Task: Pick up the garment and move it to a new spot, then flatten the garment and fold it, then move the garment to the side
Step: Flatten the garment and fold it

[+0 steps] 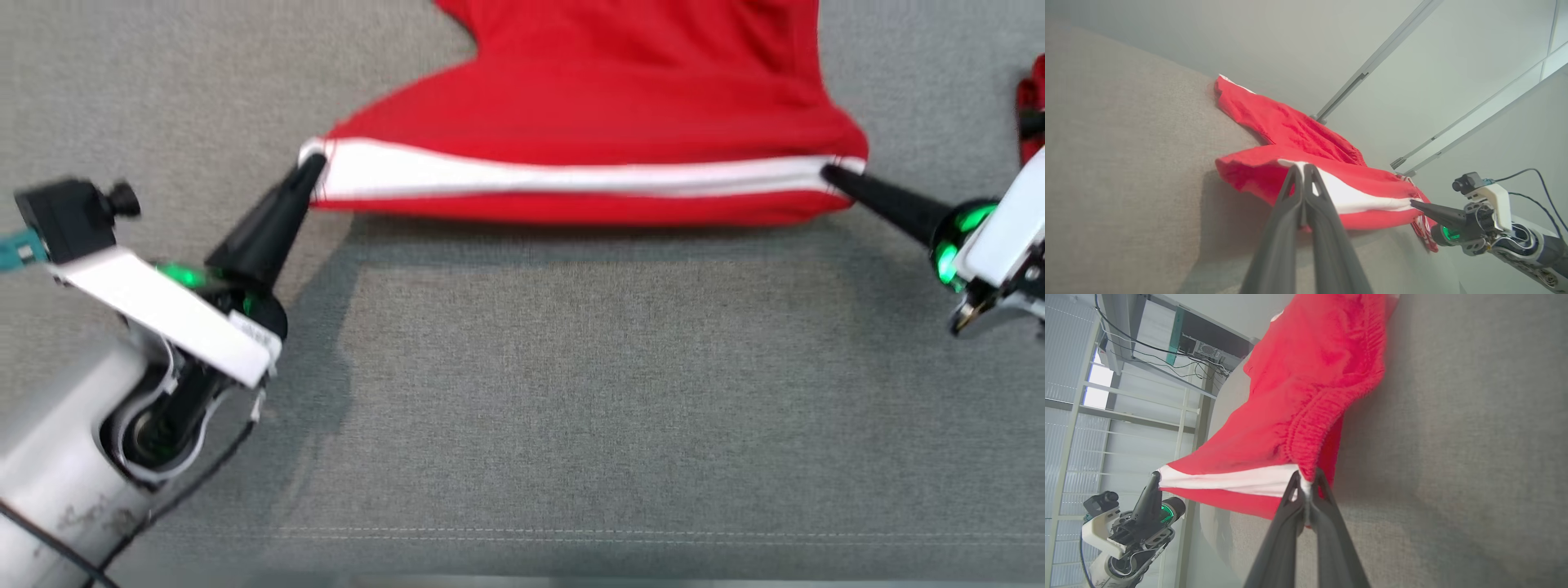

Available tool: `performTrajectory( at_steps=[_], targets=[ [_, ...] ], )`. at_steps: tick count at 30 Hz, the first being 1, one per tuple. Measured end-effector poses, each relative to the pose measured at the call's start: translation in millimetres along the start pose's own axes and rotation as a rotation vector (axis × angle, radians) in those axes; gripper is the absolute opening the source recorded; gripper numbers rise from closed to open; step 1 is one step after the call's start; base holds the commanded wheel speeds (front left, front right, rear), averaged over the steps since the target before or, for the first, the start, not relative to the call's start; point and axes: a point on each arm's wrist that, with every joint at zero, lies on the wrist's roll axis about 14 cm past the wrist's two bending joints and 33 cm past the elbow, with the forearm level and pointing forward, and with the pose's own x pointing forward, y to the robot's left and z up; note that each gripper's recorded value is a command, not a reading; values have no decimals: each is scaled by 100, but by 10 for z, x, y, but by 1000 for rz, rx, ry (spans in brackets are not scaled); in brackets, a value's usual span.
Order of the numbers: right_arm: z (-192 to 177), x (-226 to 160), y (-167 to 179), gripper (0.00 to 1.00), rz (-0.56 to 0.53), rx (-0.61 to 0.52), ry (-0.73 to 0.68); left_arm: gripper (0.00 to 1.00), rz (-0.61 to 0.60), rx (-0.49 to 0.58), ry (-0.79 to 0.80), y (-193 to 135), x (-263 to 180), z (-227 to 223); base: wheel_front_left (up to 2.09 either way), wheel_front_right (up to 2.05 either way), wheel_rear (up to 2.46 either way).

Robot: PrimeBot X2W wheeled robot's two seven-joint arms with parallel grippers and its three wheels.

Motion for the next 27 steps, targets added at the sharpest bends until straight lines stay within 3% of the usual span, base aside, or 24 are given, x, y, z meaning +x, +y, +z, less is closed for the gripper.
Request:
performTrajectory(
  at_steps=[7, 19, 20, 21, 22, 27],
  targets=[
    [-284, -279, 207, 0, 15, -19, -27, 0, 62, -11, 11, -16, -436, -232, 0, 0, 0],
    [-801, -512, 139, 0, -33, 1, -2, 0, 131, -59, 6, -41, -825, -571, 0, 0, 0],
    [-829, -519, 136, 23, -35, 5, 0, 15, 138, -58, 9, -26, -845, -593, 0, 0, 0],
    [-859, -524, 128, 76, -38, 4, 1, 47, 145, -49, 15, -9, -869, -619, 0, 0, 0],
    [-891, -526, 124, 100, -41, 2, 5, 100, 151, -44, 22, 4, -888, -650, 0, 0, 0],
    [-941, -617, 52, 100, -71, -15, -19, 100, 182, -22, 76, 66, -1002, -859, 0, 0, 0]
  ],
)
